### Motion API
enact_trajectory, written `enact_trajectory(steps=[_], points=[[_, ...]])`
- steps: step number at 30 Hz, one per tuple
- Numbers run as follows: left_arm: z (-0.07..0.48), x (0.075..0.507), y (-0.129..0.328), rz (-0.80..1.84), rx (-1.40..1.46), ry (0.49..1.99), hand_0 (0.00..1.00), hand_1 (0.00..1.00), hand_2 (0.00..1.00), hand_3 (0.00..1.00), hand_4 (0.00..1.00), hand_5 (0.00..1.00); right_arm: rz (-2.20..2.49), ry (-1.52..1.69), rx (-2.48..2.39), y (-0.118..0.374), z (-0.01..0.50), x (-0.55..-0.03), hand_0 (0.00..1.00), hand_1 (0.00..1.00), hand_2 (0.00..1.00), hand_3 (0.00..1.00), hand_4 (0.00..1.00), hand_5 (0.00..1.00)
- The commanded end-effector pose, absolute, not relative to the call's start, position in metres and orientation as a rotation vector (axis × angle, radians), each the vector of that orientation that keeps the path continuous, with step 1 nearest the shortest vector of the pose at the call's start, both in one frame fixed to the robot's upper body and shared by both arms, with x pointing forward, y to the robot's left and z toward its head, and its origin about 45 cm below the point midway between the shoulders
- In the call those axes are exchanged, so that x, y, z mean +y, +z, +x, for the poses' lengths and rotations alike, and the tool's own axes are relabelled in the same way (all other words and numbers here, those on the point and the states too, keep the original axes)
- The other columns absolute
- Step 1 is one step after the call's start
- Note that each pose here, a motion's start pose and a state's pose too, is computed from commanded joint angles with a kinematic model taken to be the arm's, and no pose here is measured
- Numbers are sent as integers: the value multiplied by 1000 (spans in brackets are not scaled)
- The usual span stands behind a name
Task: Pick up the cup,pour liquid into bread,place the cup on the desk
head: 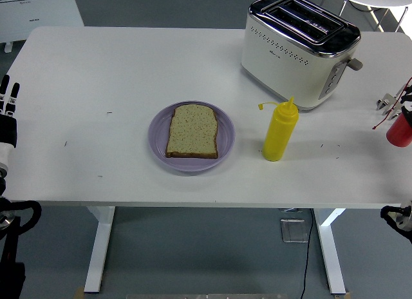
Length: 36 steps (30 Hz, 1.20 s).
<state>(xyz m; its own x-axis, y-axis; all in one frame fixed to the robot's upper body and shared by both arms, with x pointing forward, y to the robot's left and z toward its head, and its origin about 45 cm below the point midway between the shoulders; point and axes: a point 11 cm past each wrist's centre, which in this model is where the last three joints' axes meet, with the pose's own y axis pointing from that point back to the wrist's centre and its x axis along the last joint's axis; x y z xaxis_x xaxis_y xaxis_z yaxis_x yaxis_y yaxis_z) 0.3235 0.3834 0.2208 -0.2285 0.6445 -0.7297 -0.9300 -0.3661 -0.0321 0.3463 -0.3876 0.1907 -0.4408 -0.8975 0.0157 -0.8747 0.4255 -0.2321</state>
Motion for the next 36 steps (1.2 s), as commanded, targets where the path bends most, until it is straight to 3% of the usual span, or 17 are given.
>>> enact_trajectory(steps=[35,36], points=[[324,381,219,-799,512,1803,807,782,811,779,477,998,-1547,-113,2730,131,318,-394,396,353,418,515,380,105],[324,381,219,-799,512,1803,806,782,811,778,477,998,-1555,-126,2736,131,316,-394,381,387,443,521,521,122]])
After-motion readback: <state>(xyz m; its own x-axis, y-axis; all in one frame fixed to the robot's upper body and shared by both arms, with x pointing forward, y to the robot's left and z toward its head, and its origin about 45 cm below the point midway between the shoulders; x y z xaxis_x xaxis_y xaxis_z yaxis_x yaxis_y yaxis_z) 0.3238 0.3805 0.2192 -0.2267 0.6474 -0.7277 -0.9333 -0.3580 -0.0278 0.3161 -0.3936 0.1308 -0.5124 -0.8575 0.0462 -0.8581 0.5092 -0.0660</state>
